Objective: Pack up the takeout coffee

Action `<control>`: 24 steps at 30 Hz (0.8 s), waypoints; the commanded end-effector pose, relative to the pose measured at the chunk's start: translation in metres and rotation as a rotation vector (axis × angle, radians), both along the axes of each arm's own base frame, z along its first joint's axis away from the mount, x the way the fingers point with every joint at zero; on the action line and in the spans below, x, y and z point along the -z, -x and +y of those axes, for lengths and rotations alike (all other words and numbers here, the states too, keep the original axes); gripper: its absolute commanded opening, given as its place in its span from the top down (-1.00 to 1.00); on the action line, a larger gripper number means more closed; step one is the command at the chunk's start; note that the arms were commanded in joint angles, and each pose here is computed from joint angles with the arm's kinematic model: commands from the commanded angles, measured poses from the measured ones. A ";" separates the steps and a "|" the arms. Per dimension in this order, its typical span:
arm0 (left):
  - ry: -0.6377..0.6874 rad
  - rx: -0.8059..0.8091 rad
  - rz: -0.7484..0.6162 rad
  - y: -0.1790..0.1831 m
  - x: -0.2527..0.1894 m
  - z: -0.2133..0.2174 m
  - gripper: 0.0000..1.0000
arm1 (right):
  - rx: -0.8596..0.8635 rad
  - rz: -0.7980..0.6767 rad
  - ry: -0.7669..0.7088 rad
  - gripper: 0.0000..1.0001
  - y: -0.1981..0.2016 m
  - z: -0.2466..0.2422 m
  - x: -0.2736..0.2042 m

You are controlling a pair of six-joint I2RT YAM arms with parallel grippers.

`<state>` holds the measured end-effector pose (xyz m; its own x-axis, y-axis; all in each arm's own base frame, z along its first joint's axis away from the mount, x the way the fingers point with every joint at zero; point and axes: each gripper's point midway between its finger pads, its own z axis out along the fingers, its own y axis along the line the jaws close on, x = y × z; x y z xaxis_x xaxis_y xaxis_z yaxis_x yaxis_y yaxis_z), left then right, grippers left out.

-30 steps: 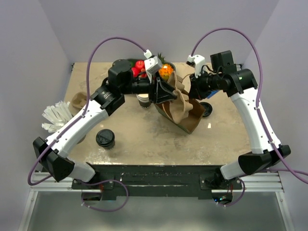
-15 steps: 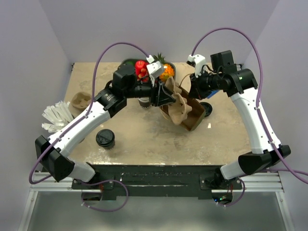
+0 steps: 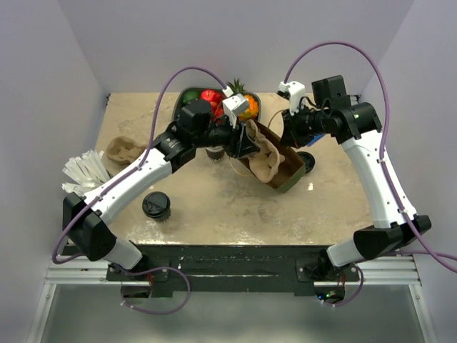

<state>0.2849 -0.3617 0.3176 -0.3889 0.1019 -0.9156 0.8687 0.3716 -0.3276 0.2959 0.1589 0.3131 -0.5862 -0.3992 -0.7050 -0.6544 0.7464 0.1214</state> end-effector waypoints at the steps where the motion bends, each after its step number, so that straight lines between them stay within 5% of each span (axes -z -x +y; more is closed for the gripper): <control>1: -0.015 -0.106 0.014 -0.015 0.006 0.003 1.00 | 0.034 -0.049 -0.014 1.00 0.000 -0.003 -0.013; 15: -0.113 -0.190 -0.090 -0.036 0.015 -0.013 1.00 | 0.045 -0.038 -0.027 1.00 0.000 0.000 -0.013; 24: -0.009 -0.097 -0.043 -0.016 -0.010 -0.025 1.00 | 0.049 -0.019 -0.013 1.00 0.003 -0.003 -0.005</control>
